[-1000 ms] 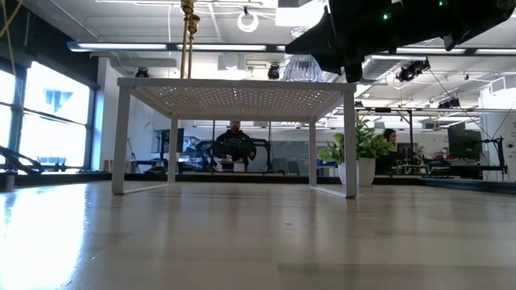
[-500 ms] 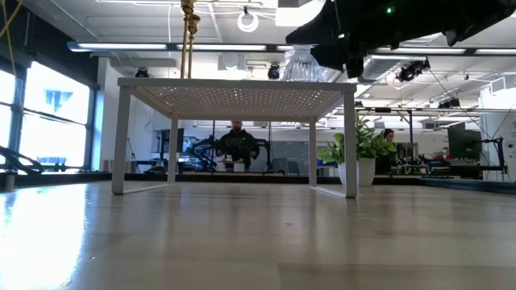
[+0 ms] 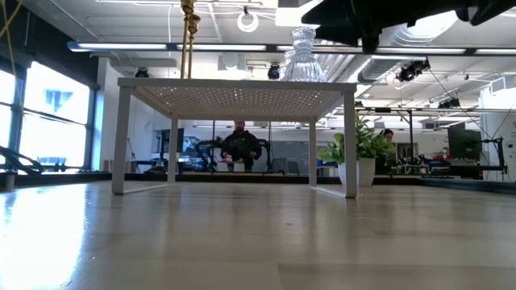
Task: Pick & Place candle stick holders
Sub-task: Put the gold candle holder on the shelf aligned with the other gold candle holders
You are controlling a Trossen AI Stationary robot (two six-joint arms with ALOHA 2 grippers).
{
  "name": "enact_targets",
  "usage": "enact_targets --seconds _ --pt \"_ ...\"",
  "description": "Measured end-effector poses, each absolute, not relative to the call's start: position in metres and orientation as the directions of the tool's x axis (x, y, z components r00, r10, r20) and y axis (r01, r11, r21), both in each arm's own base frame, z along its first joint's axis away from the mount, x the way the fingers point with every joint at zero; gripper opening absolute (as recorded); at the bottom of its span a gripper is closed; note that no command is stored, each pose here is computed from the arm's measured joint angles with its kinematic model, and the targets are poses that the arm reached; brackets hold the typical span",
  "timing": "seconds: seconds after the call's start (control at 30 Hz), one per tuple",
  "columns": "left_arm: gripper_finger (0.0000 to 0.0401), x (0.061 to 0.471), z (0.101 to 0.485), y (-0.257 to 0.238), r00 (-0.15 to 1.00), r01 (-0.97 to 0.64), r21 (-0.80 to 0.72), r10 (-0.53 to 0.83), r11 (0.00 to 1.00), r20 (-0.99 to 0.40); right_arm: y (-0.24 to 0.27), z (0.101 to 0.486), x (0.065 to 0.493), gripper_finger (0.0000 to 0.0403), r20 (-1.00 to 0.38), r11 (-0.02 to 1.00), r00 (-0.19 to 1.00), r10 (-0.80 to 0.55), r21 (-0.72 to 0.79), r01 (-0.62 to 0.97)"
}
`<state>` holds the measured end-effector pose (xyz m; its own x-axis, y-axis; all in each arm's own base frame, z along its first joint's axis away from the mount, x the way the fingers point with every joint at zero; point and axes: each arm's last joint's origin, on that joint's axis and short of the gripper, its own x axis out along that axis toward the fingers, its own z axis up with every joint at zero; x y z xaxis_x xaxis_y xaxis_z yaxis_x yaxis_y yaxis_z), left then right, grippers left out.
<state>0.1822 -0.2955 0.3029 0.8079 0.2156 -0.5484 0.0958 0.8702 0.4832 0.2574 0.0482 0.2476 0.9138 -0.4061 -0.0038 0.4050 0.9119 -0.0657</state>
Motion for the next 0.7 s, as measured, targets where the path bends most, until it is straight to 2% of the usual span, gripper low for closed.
enact_targets --seconds 0.17,0.33,0.5,0.7 --pt "0.0050 0.182 0.303 -0.296 0.808 0.103 0.491 0.215 0.865 -0.548 0.060 0.268 0.243 0.0248 0.084 0.928 0.929 -0.361 -0.067 0.366" --pt "0.0050 0.182 0.306 -0.294 0.827 0.120 0.565 0.233 0.816 -0.512 0.075 0.293 0.221 0.0249 0.186 0.954 0.942 -0.279 -0.056 0.294" --pt "0.0050 0.181 0.316 -0.293 0.831 0.152 0.604 0.229 0.782 -0.506 0.091 0.302 0.205 0.0248 0.211 0.979 0.960 -0.186 -0.048 0.200" --pt "0.0050 0.180 0.352 -0.298 0.841 0.169 0.492 0.135 0.854 -0.523 0.112 0.301 0.198 0.0249 0.234 0.994 0.969 0.078 -0.093 -0.058"
